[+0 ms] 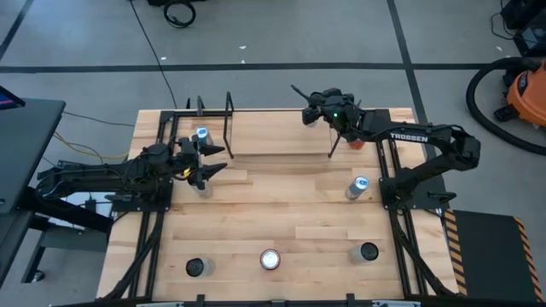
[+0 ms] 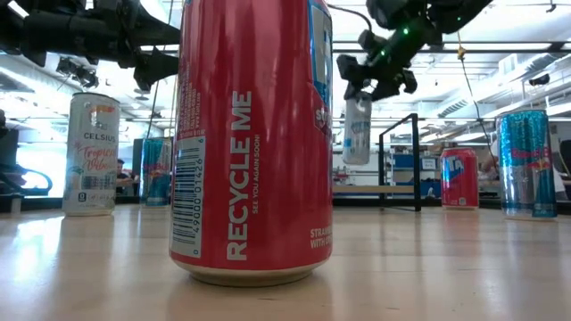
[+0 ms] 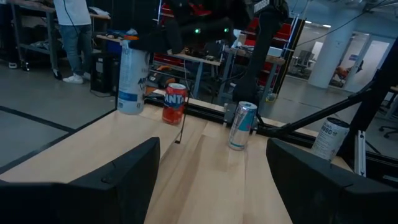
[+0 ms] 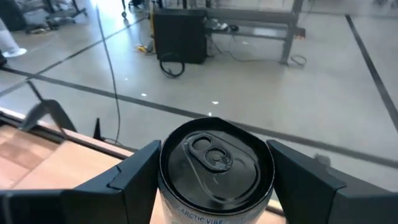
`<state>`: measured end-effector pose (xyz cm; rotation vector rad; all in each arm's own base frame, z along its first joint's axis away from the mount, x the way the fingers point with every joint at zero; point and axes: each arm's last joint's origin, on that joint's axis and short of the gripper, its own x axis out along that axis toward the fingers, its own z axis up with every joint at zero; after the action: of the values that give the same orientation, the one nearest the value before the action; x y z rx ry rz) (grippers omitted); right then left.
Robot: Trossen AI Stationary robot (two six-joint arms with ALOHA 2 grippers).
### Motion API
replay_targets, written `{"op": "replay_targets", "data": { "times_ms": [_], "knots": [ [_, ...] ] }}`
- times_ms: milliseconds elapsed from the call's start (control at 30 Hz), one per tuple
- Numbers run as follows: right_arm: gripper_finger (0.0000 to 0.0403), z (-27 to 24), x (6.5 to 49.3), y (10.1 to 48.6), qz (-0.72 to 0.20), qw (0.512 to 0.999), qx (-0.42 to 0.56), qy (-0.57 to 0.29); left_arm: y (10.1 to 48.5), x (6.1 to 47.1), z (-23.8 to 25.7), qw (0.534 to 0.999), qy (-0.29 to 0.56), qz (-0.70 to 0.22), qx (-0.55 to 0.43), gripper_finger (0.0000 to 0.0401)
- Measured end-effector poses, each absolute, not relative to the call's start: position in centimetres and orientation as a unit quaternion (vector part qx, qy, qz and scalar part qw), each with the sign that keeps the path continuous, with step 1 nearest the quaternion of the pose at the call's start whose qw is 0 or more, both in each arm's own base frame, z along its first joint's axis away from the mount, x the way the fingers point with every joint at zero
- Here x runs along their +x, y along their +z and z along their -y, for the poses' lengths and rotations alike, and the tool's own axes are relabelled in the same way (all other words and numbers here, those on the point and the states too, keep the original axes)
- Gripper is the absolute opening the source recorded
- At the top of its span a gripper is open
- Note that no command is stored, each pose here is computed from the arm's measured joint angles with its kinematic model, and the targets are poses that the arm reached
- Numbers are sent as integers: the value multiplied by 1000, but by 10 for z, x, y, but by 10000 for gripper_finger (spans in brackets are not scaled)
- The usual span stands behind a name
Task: Place canned beverage on shelf
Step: Put the top white blue soda can on the shelf
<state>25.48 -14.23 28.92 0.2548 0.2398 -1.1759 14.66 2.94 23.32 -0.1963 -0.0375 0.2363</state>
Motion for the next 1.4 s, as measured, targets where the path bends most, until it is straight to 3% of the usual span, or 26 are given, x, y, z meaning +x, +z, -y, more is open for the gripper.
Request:
{"op": "replay_targets", "data": {
  "times_ms": [333,733,1033,1400],
  "knots": [
    [272,152,245,280,-135,792,135,-579,234,147,-29,988,117,23,-97,298],
    [272,164,267,248,-165,774,111,-601,234,147,-29,988,117,22,-97,298],
    [272,163,266,248,-175,777,106,-595,234,147,-29,988,117,22,-96,298],
    [301,162,266,247,-181,783,111,-585,234,147,-29,988,117,22,-97,298]
  ]
}}
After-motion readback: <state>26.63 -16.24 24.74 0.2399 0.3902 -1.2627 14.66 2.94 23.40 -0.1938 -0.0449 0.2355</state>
